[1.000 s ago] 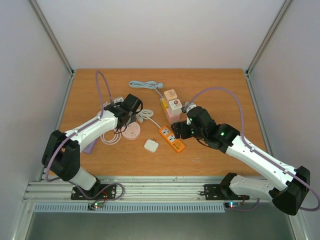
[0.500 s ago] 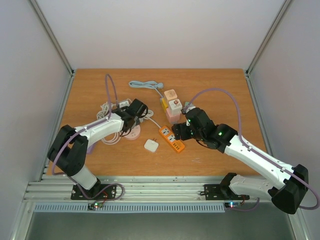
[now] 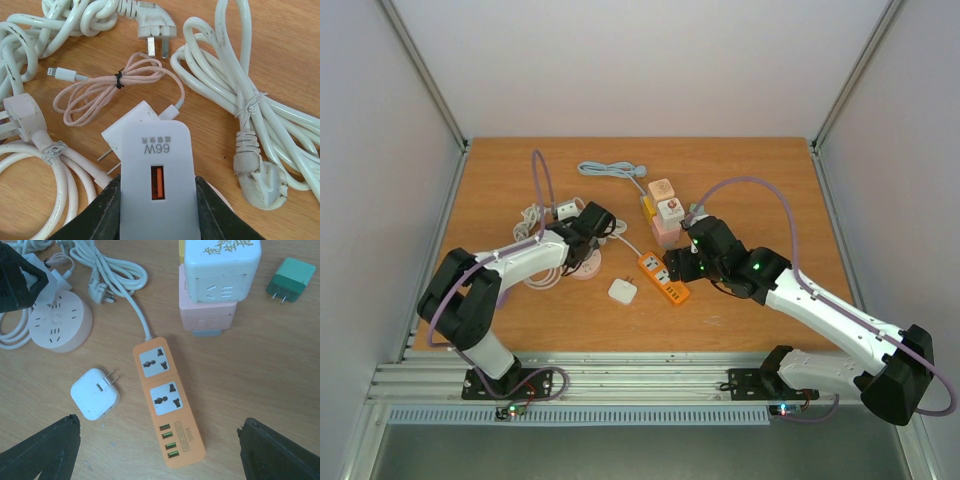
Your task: Insert the plug
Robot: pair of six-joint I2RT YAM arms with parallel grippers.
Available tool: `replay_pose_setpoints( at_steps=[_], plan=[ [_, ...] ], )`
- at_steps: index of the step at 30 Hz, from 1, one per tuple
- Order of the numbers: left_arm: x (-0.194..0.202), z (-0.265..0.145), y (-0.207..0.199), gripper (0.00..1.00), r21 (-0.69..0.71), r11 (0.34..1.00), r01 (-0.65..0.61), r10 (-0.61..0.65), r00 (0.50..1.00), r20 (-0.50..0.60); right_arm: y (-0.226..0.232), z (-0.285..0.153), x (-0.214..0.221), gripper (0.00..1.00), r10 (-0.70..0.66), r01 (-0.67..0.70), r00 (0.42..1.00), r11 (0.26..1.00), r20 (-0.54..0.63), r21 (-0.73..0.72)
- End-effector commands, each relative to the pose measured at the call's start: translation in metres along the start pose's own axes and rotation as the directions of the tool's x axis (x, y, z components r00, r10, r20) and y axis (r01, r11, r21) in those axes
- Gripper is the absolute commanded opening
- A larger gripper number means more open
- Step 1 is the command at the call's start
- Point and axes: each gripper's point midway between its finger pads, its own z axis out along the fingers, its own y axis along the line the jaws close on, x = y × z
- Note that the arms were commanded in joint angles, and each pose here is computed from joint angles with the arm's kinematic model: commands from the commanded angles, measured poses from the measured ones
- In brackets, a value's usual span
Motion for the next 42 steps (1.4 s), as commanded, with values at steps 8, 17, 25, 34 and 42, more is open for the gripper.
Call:
replay_pose_setpoints(
  at_steps=[8,17,25,34,42],
  plan=[
    [-0.007,-0.009,-0.012,0.00,0.091,0.995,0.027,-0.031,0.998,0.050,0.002,0.002,0.000,0.87,0.013,-0.013,1.000,1.000,0.005,-0.005],
    [-0.007,-0.003,-0.009,0.00,0.064,0.998,0.027,-0.032,0.997,0.074,0.001,0.004,0.002,0.87,0.013,-0.013,1.000,1.000,-0.001,-0.003],
    [0.005,0.006,-0.008,0.00,0.052,0.999,0.013,-0.016,0.999,0.043,0.001,0.007,0.004,0.87,0.011,-0.011,1.000,1.000,-0.009,0.000],
    [0.021,0.009,-0.010,0.00,0.015,0.998,-0.067,0.066,0.996,0.058,0.001,0.010,0.005,0.87,0.013,-0.013,1.000,1.000,-0.013,0.003],
    [0.045,0.007,-0.045,0.01,0.173,0.978,-0.117,0.113,0.993,0.028,-0.002,0.010,0.005,0.87,0.023,-0.023,1.000,1.000,-0.009,0.014]
  ],
)
